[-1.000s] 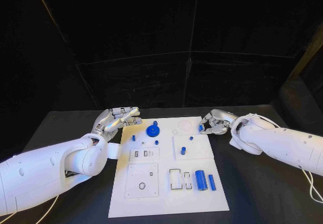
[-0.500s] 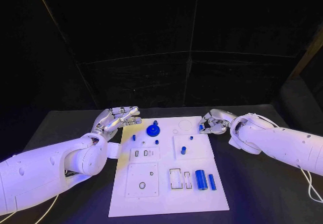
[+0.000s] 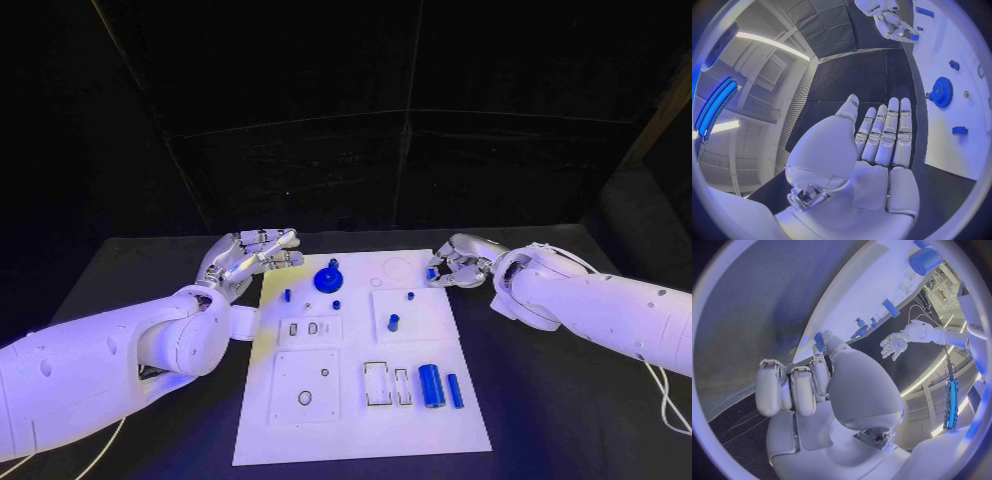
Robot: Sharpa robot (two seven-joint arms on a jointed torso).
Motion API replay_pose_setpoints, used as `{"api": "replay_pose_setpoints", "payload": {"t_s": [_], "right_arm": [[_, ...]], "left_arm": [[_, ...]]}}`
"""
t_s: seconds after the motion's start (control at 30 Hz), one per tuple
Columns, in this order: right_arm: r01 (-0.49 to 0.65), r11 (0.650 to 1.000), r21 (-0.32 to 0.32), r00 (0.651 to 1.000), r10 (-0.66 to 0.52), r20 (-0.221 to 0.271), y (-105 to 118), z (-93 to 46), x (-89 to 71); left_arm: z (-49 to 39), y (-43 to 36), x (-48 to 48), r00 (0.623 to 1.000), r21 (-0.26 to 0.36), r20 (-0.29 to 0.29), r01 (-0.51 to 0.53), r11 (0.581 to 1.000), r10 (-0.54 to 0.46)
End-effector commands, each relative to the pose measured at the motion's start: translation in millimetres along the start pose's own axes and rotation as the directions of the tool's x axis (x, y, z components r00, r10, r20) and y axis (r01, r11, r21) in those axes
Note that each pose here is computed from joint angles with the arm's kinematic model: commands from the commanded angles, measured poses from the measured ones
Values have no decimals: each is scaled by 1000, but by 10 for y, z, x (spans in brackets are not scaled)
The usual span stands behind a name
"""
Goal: Assemble the parts on the task board
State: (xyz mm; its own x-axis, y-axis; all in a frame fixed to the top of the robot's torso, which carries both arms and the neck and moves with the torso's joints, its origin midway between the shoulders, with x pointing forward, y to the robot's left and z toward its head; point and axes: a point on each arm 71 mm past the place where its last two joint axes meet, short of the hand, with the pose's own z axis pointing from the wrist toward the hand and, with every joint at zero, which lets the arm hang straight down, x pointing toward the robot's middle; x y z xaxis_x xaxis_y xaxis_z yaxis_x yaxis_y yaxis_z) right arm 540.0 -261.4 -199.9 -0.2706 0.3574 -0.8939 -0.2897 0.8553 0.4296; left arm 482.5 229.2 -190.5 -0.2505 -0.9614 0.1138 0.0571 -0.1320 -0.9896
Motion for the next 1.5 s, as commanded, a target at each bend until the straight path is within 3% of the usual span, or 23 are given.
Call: {"api": "replay_pose_setpoints", "payload": {"t_s": [0.03, 0.27, 0.5, 0.7, 0.93, 1.2, 1.5], "right_arm": [[5, 1000, -20, 1000, -4, 21, 17, -2, -23], [8, 999, -45, 996, -4, 87, 46, -37, -72], [-1, 1000, -3, 991, 1, 133, 90, -138, -100], [9, 1000, 20, 990, -12, 142, 356, -199, -45], [5, 1000, -3, 992, -5, 129, 809, -174, 77], [-16, 997, -80, 995, 23, 92, 1419, -71, 301], [11, 991, -130, 999, -7, 32, 1780, 69, 558]], "left_arm": [[0, -16, 10, 1000, 11, -6, 2, 1000, -2], [-3, -18, 6, 1000, 11, -4, 1, 1000, 0], [-6, -19, 9, 1000, 10, -4, 0, 1000, 0], [-2, -19, 10, 1000, 10, -4, 0, 1000, 0], [18, -10, 13, 1000, 11, -4, 0, 1000, 0], [39, -2, 19, 1000, 12, -4, -1, 1000, 1], [45, 1, 46, 1000, 12, -6, -1, 1000, 1]]}}
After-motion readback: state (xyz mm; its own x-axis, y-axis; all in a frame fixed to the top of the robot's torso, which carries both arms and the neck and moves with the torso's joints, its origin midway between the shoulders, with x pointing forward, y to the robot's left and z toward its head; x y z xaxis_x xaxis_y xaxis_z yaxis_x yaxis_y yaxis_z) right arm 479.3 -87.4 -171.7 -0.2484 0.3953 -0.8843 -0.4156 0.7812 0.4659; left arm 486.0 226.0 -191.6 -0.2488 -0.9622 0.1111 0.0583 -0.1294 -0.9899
